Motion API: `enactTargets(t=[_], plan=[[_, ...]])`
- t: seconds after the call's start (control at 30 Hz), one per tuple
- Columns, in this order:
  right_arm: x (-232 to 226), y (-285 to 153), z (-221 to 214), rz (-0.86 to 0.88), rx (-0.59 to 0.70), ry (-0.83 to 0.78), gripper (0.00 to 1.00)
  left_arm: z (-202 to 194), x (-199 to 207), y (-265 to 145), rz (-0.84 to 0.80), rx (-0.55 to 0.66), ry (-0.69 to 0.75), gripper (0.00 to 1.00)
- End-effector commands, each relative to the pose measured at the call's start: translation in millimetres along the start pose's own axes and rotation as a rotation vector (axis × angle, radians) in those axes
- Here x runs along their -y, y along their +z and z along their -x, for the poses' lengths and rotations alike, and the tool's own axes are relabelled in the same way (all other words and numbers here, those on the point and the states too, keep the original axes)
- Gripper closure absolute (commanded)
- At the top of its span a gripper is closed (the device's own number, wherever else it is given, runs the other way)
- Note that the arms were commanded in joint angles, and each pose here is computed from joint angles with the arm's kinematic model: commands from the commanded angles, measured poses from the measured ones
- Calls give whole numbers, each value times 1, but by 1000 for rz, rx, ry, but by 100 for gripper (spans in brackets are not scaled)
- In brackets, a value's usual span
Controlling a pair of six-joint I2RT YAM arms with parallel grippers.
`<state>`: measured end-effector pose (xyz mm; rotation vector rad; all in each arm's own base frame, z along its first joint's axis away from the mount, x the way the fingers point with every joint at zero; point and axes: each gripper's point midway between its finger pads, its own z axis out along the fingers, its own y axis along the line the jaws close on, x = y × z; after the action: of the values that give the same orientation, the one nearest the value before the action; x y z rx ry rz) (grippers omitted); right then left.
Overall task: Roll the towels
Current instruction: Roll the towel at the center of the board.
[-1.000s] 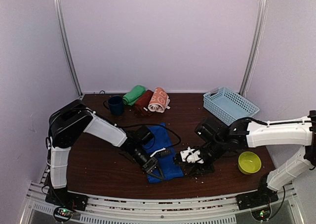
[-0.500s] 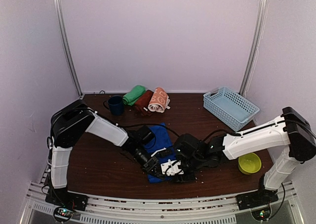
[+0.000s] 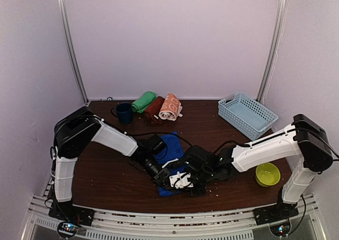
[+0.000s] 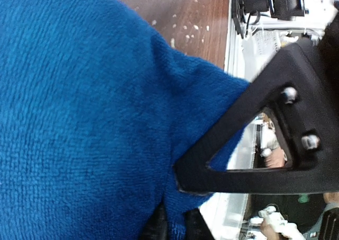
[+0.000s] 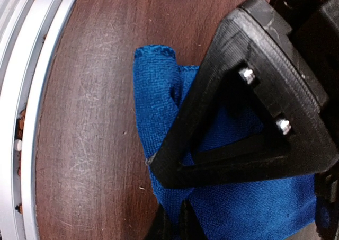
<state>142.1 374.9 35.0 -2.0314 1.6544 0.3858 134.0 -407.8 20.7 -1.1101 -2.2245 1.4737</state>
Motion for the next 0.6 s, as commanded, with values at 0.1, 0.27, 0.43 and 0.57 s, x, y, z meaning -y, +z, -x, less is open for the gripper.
enactTargets(t=[0.1, 0.27, 0.43, 0.57], plan=[[-37, -6, 9, 276, 5, 114, 100, 23, -20, -89, 434, 232, 99, 67], [-47, -25, 24, 414, 62, 260, 100, 18, -13, -168, 800, 426, 195, 58], [-1, -6, 7, 509, 22, 511, 100, 20, 42, -194, 1063, 556, 456, 58], [19, 18, -8, 590, -44, 642, 100, 13, 92, -170, 1161, 568, 746, 60]])
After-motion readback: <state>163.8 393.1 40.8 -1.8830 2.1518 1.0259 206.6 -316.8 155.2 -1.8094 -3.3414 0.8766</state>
